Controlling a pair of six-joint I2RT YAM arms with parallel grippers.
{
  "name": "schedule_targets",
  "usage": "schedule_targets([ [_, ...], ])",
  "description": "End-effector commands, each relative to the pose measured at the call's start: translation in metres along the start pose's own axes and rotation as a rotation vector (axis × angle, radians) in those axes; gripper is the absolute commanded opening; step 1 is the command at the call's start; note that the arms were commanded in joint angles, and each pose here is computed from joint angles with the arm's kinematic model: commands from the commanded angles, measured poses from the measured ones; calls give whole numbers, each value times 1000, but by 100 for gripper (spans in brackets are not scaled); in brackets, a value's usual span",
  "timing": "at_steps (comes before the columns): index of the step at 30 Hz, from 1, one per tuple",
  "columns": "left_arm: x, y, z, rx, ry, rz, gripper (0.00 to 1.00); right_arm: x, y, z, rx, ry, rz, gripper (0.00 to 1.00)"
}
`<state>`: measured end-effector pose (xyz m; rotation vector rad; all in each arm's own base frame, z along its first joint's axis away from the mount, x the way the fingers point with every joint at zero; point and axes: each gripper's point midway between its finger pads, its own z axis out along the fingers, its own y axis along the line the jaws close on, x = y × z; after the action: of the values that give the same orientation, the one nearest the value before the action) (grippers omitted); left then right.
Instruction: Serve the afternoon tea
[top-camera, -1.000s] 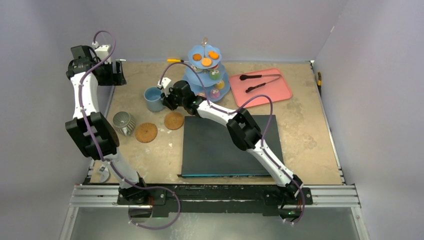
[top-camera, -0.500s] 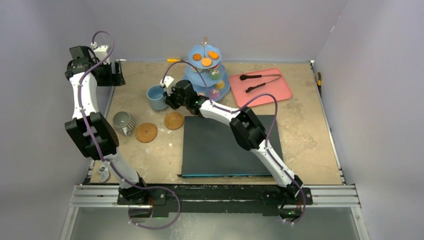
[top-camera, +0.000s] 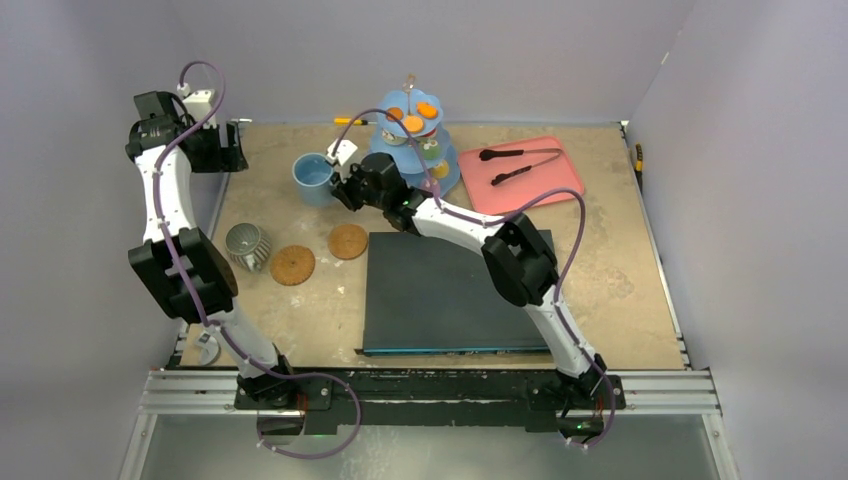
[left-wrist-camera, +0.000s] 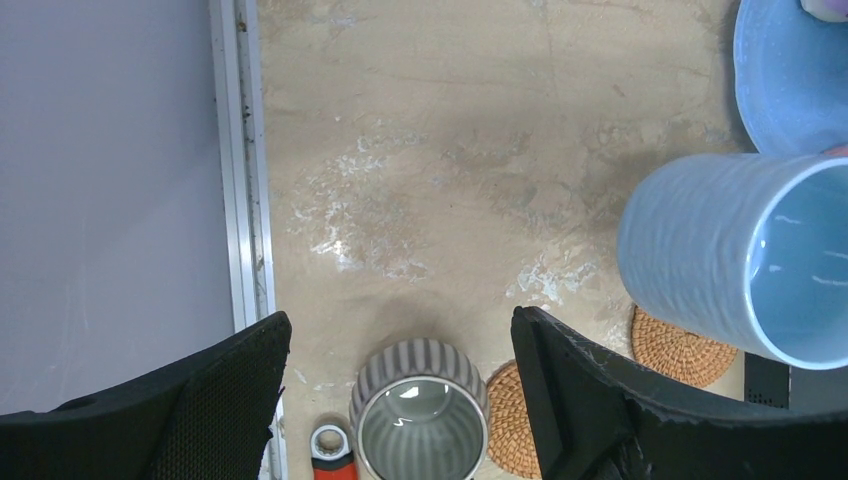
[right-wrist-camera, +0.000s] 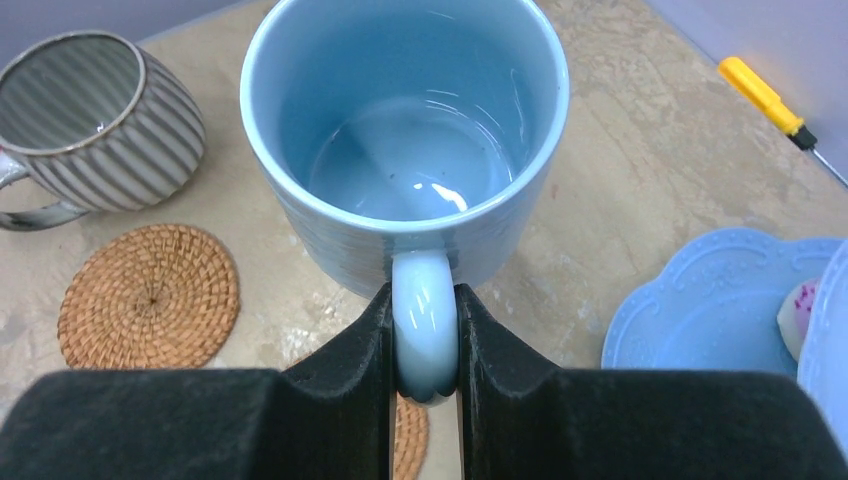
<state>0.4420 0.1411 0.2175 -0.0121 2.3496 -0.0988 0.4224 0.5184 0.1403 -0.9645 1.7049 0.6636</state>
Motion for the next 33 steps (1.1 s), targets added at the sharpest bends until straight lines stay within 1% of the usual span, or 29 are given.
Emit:
schedule_targets([
  [1,-19,1,-26,-24,-73,11,81,-91,7,-35,65,-227,-31,0],
  [10,-23,-1,-30,-19,-83,13,81,-55,29,-52,235,-160,18,0],
  [17,-24,-1,-34,-21,-86,21,81,-44,33,-62,271,-159,98,0],
  [22,-24,-2,-35,-18,-90,22,81,-34,40,-68,328,-148,124,0],
  [28,-23,-2,-34,-18,-88,24,81,-36,47,-80,362,-199,165,0],
  [33,-30,-2,-38,-16,-106,23,81,-29,55,-75,359,-149,199,0],
])
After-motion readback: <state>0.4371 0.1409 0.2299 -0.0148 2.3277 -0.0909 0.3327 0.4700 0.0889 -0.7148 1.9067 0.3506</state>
